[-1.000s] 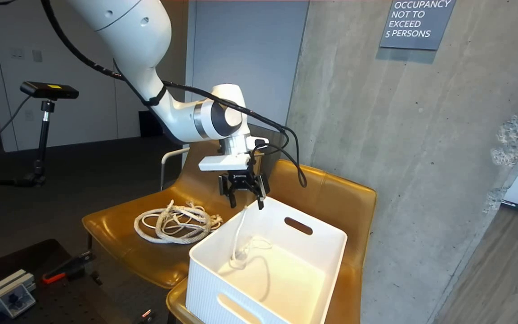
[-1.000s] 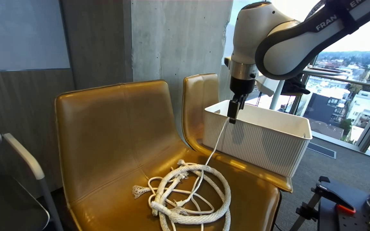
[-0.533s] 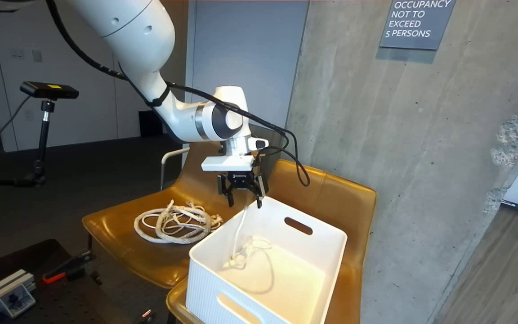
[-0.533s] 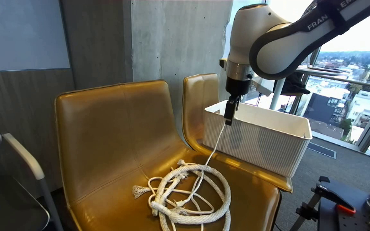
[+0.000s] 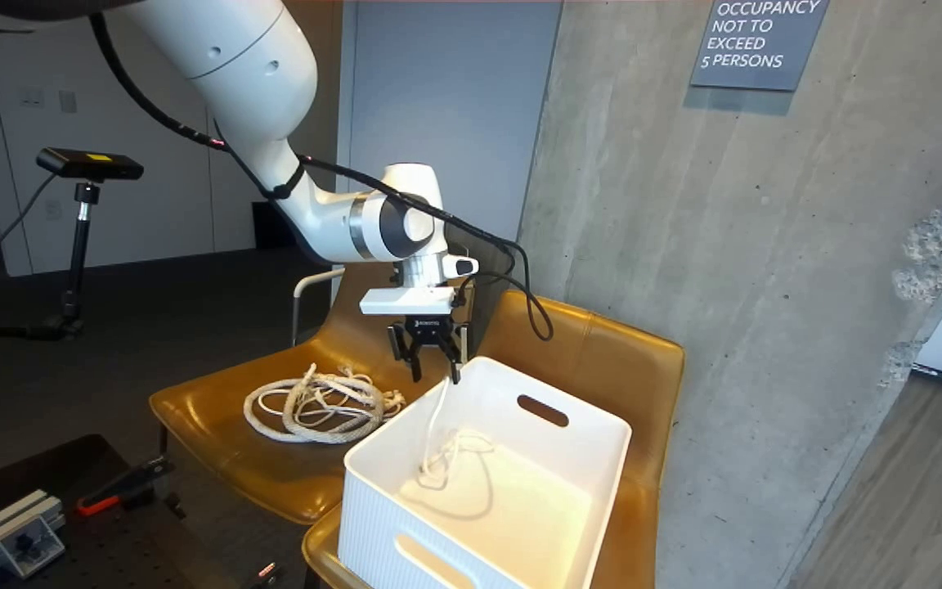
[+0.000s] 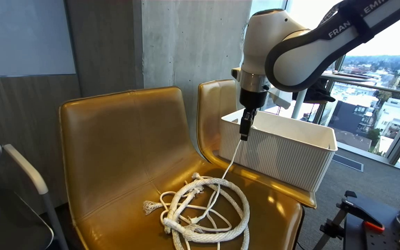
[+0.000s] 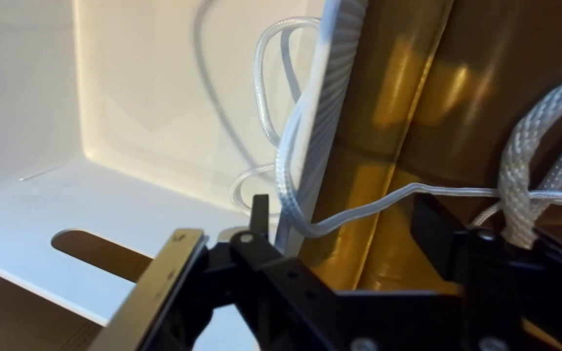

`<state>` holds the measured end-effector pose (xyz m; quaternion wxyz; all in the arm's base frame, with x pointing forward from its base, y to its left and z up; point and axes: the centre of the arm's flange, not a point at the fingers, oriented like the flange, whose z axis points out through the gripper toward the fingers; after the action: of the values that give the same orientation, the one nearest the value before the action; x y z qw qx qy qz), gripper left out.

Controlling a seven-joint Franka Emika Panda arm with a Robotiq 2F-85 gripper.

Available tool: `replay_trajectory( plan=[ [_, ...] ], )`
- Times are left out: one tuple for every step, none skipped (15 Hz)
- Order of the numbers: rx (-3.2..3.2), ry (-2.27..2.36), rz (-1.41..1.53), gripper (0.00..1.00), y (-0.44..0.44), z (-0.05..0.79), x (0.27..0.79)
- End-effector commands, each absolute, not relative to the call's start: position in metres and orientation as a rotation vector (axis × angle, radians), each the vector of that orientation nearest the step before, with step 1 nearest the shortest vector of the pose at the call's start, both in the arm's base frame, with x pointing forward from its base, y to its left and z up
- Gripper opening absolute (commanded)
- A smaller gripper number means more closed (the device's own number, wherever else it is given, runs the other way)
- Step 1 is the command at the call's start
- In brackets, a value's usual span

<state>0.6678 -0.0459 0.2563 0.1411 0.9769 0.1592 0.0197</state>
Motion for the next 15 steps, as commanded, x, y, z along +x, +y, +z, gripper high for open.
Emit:
replay_trajectory(
  plan=[
    [2.830, 0.489, 0.072, 0.58, -0.043, 0.259, 0.671],
    [2.828, 0.489, 0.075, 0.56, -0.043, 0.260, 0.671],
    [2.827, 0.489, 0.076, 0.60, -0.042, 0.260, 0.671],
    [2.825, 0.490, 0.075, 0.62, -0.042, 0.261, 0.671],
    [2.821, 0.493, 0.076, 0.62, -0.042, 0.262, 0.671],
    [2.820, 0.494, 0.077, 0.63, -0.042, 0.264, 0.671],
    [2.818, 0.493, 0.078, 0.62, -0.043, 0.265, 0.672],
    [2.817, 0.494, 0.078, 0.63, -0.044, 0.267, 0.672],
    [2.814, 0.495, 0.079, 0.61, -0.045, 0.268, 0.672],
    [2.812, 0.497, 0.080, 0.60, -0.045, 0.270, 0.672],
    [2.811, 0.497, 0.083, 0.59, -0.046, 0.272, 0.673],
    [2.809, 0.498, 0.086, 0.59, -0.046, 0.274, 0.673],
    [2.807, 0.501, 0.089, 0.59, -0.046, 0.276, 0.673],
    [2.804, 0.503, 0.092, 0.58, -0.046, 0.277, 0.674],
    [2.802, 0.507, 0.095, 0.59, -0.045, 0.279, 0.674]
  ],
)
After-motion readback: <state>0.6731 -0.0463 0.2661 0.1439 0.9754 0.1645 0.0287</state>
